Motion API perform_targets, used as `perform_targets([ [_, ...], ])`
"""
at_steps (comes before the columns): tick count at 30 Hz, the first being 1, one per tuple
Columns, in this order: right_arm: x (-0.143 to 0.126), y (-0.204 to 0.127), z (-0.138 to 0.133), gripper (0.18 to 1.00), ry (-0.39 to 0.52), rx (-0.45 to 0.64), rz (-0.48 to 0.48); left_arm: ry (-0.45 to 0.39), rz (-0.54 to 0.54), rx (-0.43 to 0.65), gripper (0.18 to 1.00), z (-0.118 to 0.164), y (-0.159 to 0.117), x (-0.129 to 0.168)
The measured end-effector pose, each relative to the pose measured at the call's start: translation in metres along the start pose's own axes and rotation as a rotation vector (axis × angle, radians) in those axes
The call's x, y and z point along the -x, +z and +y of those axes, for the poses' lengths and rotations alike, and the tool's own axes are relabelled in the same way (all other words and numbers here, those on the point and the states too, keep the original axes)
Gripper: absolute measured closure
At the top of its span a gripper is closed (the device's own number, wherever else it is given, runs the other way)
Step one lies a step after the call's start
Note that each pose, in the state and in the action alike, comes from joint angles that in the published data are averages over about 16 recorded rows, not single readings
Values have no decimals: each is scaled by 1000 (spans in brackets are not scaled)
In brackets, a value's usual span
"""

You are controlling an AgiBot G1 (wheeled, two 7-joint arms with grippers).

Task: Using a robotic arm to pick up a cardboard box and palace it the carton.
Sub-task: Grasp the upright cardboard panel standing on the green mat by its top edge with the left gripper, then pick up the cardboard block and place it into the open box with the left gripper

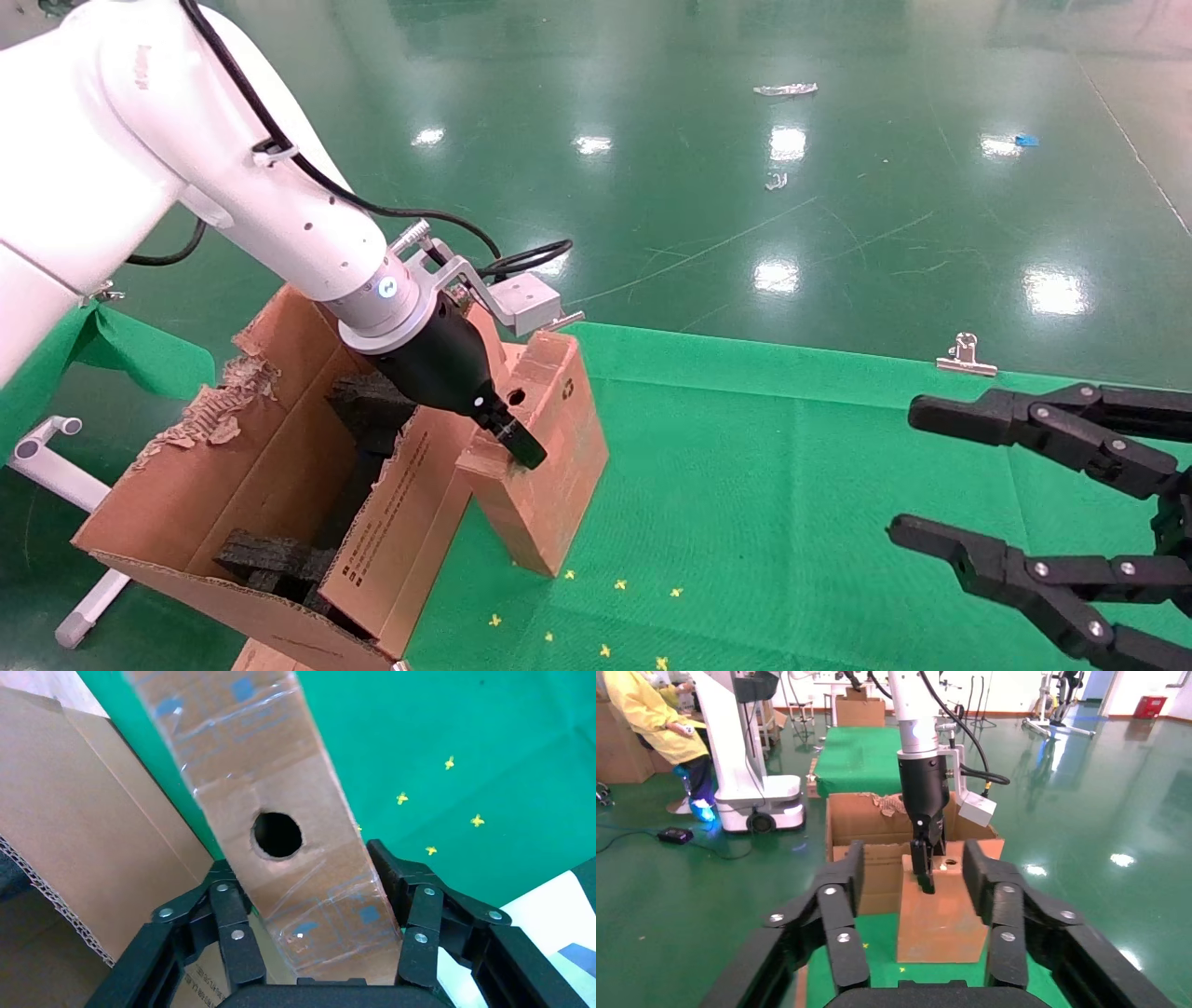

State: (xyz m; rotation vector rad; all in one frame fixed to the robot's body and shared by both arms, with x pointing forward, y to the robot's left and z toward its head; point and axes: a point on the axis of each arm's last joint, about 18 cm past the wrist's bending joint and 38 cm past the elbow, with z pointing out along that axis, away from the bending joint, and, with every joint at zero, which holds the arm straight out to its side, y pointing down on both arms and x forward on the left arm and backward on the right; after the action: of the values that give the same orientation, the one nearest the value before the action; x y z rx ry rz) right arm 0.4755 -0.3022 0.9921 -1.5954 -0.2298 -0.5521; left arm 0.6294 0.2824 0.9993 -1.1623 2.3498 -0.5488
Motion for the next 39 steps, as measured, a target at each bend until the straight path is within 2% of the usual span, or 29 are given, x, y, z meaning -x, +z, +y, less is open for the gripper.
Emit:
perform_targets([
  [6, 0, 0, 0, 672, 0, 0, 0, 28, -7, -29, 649, -2, -6, 1],
  [11, 0, 0, 0, 778, 0, 0, 0, 58, -20, -104, 742, -5, -25, 6],
  [18, 0, 0, 0, 890, 0, 0, 0, 81, -50, -290, 822, -1, -80, 26],
  [21, 0, 0, 0, 926, 0, 0, 0, 75, -80, -378, 830, 8, -110, 41],
  [26, 0, 0, 0, 963, 0, 0, 0, 27, -143, -504, 841, 37, -157, 69],
  [30, 0, 0, 0, 976, 0, 0, 0, -50, -200, -566, 848, 72, -184, 94],
  [34, 0, 0, 0, 986, 0, 0, 0, -149, -246, -585, 855, 112, -196, 115],
  [39, 0, 0, 0, 988, 0, 0, 0, -279, -271, -560, 862, 162, -190, 134],
])
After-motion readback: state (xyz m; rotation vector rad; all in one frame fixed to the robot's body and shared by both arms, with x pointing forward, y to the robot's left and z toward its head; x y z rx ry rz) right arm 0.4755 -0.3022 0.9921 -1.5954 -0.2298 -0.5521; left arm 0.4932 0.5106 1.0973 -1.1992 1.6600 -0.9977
